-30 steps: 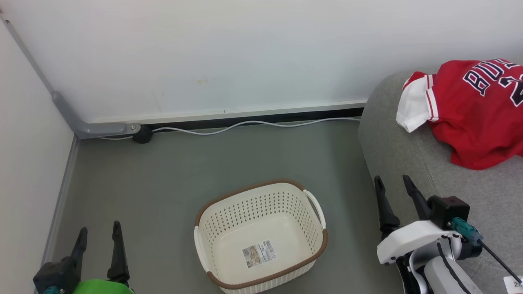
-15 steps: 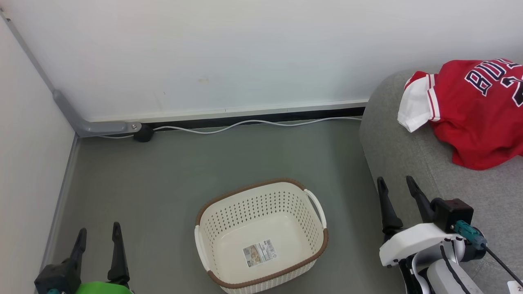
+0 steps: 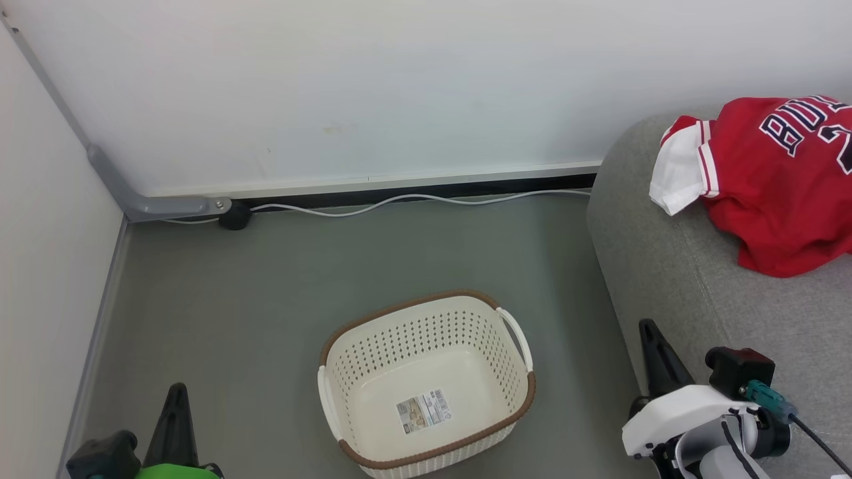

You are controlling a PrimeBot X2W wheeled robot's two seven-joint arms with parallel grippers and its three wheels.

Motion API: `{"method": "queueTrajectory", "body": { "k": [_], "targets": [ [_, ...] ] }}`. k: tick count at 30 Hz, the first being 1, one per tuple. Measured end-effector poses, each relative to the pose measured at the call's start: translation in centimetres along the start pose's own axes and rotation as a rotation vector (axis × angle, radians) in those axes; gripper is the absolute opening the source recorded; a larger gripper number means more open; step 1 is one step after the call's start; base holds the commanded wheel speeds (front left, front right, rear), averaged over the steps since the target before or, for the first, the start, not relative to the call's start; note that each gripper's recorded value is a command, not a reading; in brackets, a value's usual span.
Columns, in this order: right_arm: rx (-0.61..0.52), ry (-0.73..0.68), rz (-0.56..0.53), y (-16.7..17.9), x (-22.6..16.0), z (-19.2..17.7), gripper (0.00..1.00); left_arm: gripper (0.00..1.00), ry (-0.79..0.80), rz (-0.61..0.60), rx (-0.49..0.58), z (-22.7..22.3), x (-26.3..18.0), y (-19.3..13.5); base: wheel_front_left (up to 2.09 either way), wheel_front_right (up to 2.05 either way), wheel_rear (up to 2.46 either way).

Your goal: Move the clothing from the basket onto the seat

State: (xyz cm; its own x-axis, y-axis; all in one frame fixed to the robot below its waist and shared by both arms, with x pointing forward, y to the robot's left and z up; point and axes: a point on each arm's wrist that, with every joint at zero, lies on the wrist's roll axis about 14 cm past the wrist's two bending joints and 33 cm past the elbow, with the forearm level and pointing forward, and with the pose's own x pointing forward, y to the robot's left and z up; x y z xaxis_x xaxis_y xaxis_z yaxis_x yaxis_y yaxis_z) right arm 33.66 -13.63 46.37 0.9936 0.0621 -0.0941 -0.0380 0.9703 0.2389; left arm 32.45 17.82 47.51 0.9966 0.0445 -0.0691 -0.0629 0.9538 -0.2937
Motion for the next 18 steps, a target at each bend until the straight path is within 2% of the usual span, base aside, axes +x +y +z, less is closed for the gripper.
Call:
{"method": "queueTrajectory", "body": {
  "k": [18],
  "targets": [
    [0.275,0.052,-0.071,-1.8,0.4,-0.4,0.0,0.0,0.084,0.053,-0.239,-1.4,0.1,1.1,0.0,0.0,0.0]
  ]
}}
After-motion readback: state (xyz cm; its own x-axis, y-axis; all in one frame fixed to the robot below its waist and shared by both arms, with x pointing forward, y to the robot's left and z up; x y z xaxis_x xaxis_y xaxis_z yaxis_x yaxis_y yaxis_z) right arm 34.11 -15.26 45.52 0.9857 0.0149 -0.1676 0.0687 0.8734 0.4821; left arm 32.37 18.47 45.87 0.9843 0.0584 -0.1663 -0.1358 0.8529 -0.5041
